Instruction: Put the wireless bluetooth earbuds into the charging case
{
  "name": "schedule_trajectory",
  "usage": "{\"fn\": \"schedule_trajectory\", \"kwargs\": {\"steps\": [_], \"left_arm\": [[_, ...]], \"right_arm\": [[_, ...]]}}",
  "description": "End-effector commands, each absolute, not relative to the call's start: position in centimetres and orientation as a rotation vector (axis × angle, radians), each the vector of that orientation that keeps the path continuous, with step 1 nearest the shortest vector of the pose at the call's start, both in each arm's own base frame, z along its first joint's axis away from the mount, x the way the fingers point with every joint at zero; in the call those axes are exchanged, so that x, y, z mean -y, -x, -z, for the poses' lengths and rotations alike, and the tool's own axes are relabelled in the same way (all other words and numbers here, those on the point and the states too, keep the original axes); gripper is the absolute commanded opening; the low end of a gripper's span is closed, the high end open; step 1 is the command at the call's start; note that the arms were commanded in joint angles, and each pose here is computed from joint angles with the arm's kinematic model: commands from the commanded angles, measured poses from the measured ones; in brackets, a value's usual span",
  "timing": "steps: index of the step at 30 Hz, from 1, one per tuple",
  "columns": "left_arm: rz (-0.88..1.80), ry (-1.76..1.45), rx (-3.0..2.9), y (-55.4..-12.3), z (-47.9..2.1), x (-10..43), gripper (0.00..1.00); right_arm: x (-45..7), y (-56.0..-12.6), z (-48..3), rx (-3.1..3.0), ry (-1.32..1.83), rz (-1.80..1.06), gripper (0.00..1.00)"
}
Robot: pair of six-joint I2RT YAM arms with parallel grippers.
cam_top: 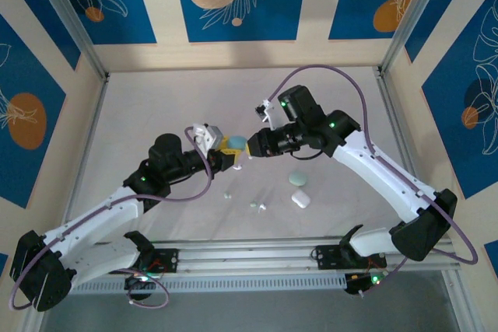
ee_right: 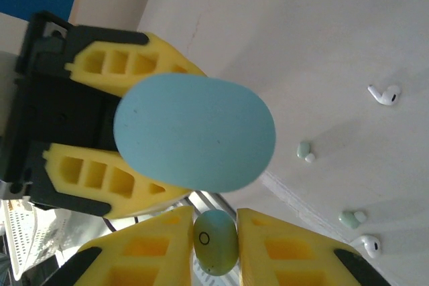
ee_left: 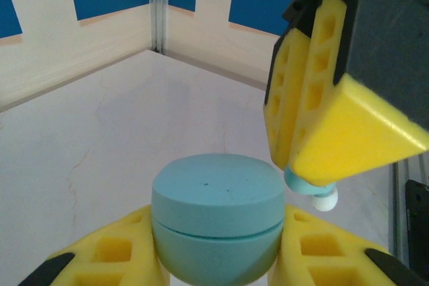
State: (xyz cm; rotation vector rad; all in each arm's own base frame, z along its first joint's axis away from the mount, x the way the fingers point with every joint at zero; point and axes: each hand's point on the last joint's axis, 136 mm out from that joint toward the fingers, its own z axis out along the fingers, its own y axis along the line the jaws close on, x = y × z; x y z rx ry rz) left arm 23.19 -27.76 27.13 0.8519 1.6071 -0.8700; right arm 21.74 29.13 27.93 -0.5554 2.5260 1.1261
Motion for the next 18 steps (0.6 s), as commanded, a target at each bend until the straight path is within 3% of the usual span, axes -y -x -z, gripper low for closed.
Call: {"fn": "schedule_trajectory", "kwargs": {"steps": [1,18], "left_arm": [[0.901,-0.899,-1.535,-22.5,-28.6,28.5,0.31],[0.967,-0.928,-1.487,-21.5,-29.3,28.9,0.31]], "right_arm": [[-29.9,-22.0,-28.9,-2.505,0.561,-1.165,0.22],[-30.1,-23.8,-29.1,-2.476,0.507,-1.131,0.21]]}}
